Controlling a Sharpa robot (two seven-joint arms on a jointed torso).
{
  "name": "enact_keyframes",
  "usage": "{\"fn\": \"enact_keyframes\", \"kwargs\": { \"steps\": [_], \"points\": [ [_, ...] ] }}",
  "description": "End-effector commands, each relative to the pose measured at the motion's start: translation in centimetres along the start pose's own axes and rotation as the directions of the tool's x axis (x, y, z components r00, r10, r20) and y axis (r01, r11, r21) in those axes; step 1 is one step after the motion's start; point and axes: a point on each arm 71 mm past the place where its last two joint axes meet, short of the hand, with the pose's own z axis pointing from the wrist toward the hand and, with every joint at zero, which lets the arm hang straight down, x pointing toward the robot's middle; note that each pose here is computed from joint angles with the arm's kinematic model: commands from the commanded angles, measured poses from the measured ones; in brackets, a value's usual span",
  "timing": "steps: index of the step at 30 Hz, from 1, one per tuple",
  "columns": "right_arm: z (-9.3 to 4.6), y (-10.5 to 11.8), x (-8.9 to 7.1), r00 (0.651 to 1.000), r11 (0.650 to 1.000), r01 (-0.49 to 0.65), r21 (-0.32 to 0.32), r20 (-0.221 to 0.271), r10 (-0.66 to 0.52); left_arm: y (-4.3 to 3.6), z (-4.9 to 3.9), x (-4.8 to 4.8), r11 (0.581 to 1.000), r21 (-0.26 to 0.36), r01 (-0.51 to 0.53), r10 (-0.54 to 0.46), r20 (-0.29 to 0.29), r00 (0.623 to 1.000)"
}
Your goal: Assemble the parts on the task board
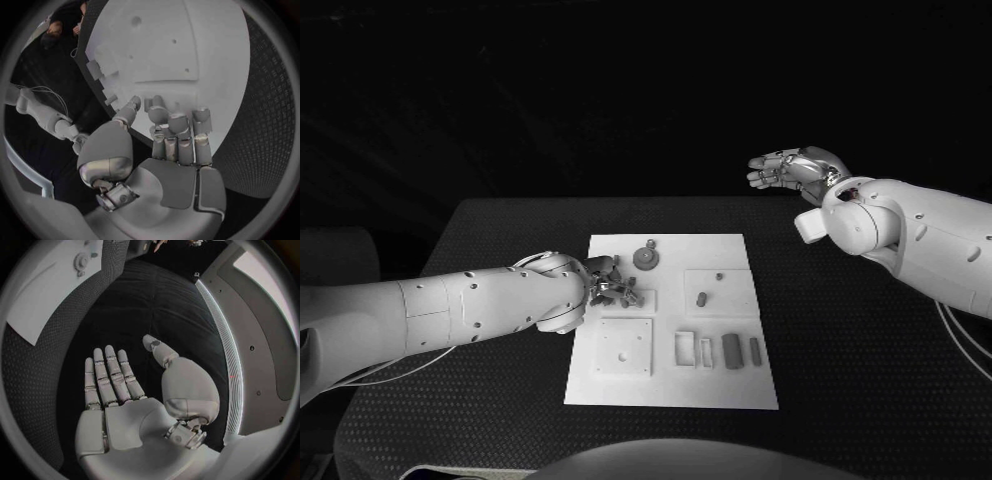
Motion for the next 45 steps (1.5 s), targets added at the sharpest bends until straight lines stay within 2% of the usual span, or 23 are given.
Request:
{"fn": "enact_keyframes", "kwargs": {
  "steps": [1, 11, 23, 45],
  "points": [
    [-0.01, 0.08, 0.19, 1.000, 1.000, -0.004, -0.008, -0.017, 0.004, -0.22, 0.02, 0.04, 1.000, 0.005, -0.020, 0.020, 0.004, 1.000],
    [-0.01, 0.09, 0.20, 1.000, 1.000, -0.004, -0.008, -0.018, 0.004, -0.05, 0.13, -0.09, 1.000, -0.005, -0.023, 0.023, 0.010, 1.000],
    [-0.01, 0.10, 0.27, 1.000, 1.000, -0.005, -0.008, -0.023, 0.005, -0.23, 0.12, 0.02, 1.000, 0.000, -0.023, 0.023, 0.004, 1.000],
    [-0.02, -0.12, 0.51, 1.000, 1.000, -0.008, -0.006, -0.030, 0.008, -0.17, -0.13, -0.09, 0.999, 0.006, 0.035, -0.035, 0.002, 0.999]
  ]
}}
